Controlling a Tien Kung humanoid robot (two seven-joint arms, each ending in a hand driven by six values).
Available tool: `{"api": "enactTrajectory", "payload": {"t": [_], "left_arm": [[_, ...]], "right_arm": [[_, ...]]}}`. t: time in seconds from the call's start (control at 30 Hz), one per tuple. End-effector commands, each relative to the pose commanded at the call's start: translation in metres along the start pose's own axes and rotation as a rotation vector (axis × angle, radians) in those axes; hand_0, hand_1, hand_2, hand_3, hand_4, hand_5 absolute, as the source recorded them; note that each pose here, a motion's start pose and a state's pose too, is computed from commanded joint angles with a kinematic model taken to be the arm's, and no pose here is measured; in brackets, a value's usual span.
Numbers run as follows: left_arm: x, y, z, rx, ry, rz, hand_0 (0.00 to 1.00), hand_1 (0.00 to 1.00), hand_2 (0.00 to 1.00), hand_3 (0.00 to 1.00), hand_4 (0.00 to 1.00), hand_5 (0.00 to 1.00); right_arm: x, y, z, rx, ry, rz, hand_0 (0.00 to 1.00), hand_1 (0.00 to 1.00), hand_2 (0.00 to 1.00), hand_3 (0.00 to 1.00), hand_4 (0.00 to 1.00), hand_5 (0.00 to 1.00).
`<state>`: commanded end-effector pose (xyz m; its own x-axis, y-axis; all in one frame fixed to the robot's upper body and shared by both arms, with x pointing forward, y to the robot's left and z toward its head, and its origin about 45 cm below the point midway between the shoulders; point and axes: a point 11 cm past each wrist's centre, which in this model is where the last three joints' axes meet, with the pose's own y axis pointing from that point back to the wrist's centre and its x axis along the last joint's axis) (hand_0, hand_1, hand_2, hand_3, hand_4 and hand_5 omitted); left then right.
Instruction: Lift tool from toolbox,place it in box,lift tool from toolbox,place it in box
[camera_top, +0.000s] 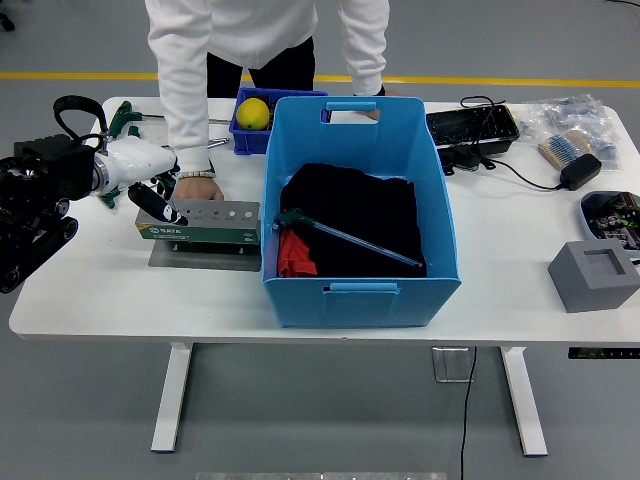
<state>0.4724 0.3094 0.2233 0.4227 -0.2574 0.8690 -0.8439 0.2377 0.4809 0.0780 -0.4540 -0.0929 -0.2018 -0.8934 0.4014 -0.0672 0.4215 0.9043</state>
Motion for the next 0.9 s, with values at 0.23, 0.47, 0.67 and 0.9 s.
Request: {"api": "enactTrajectory", "payload": {"t": [0.23, 0.47, 0.67, 0.9], "left_arm": [[-0.0002, -0.0003, 0.0004, -0.002, 0.0, -0.002, 0.796, 0.345, 0.288, 0.261, 0.952, 0.625], [-0.0027, -0.0008, -0.0018, 0.003, 0.001, -0.007, 0.724, 0.287, 0.243, 0.231, 0.951, 0.627], [-0.0022, -0.0014, -0.0043, 0.015, -0.031, 0.039, 0.5, 0.218, 0.199, 0.19, 0.947, 0.613], [-0.0021, -0.0009, -0.0073, 0.01, -0.049, 0.101, 0.298, 0.156, 0.148, 0.14, 0.962, 0.506]], "right_arm": [[-0.0002, 0.0, 0.0004, -0.001, 0.001, 0.001, 0.652, 0.625, 0.697, 0.558, 0.766, 0.664], [-0.0005, 0.0, 0.0012, -0.003, 0.002, 0.001, 0.653, 0.625, 0.699, 0.558, 0.766, 0.665], [-0.0009, -0.0001, 0.0024, -0.005, 0.001, 0.0, 0.652, 0.626, 0.699, 0.559, 0.766, 0.664], [-0.0009, -0.0003, 0.0046, -0.008, 0.0, 0.0, 0.653, 0.626, 0.699, 0.558, 0.766, 0.665]]}}
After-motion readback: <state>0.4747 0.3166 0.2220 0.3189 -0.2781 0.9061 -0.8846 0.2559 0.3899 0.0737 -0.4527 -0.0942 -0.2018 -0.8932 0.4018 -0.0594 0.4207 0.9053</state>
